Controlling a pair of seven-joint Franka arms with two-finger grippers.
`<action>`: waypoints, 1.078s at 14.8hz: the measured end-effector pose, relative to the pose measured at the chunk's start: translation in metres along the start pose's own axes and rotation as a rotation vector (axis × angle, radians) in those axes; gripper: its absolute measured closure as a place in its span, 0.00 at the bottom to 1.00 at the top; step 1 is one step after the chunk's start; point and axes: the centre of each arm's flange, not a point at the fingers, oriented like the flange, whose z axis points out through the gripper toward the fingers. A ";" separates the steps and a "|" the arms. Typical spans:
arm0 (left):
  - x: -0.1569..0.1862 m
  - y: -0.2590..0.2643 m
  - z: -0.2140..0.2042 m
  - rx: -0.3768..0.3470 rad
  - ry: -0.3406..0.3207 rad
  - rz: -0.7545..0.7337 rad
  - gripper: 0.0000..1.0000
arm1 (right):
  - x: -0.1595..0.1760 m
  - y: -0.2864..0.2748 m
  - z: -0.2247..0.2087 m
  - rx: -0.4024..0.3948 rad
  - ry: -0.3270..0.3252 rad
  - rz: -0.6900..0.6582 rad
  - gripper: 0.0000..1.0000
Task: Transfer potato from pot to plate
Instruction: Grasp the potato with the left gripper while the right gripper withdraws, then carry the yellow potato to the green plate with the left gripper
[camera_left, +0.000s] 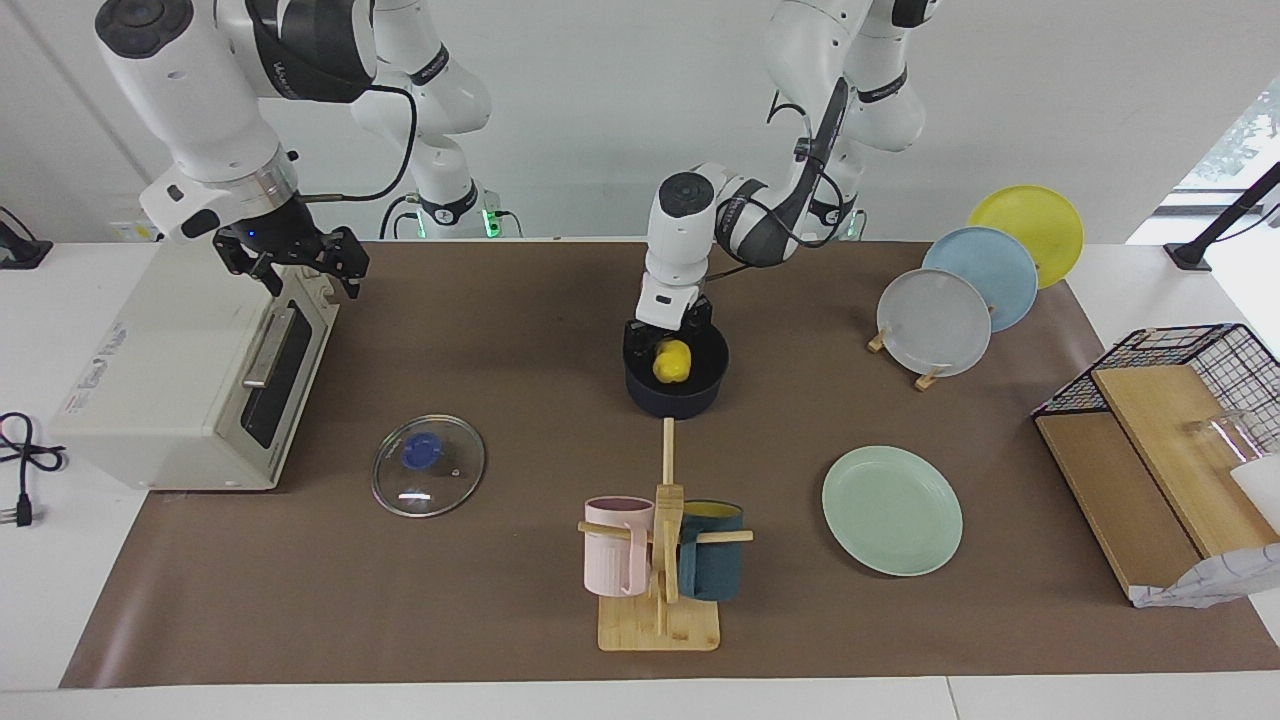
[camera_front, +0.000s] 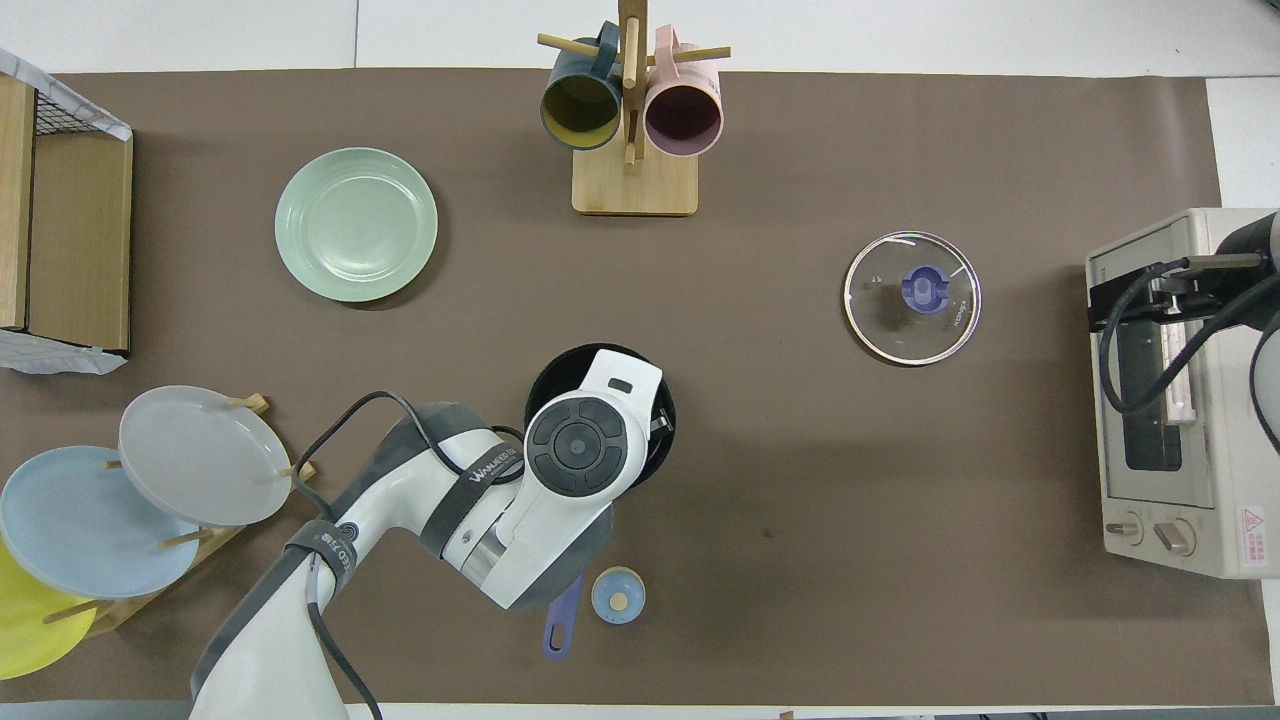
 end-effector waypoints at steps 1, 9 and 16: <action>0.000 0.000 0.001 0.001 0.000 0.000 0.37 | 0.000 0.001 0.000 0.001 0.000 0.002 0.00; 0.001 -0.001 0.000 0.000 -0.001 -0.011 0.41 | 0.000 0.002 -0.001 0.001 0.001 0.004 0.00; 0.022 -0.008 -0.035 -0.007 0.001 -0.017 0.41 | 0.000 0.002 -0.001 0.001 0.001 0.004 0.00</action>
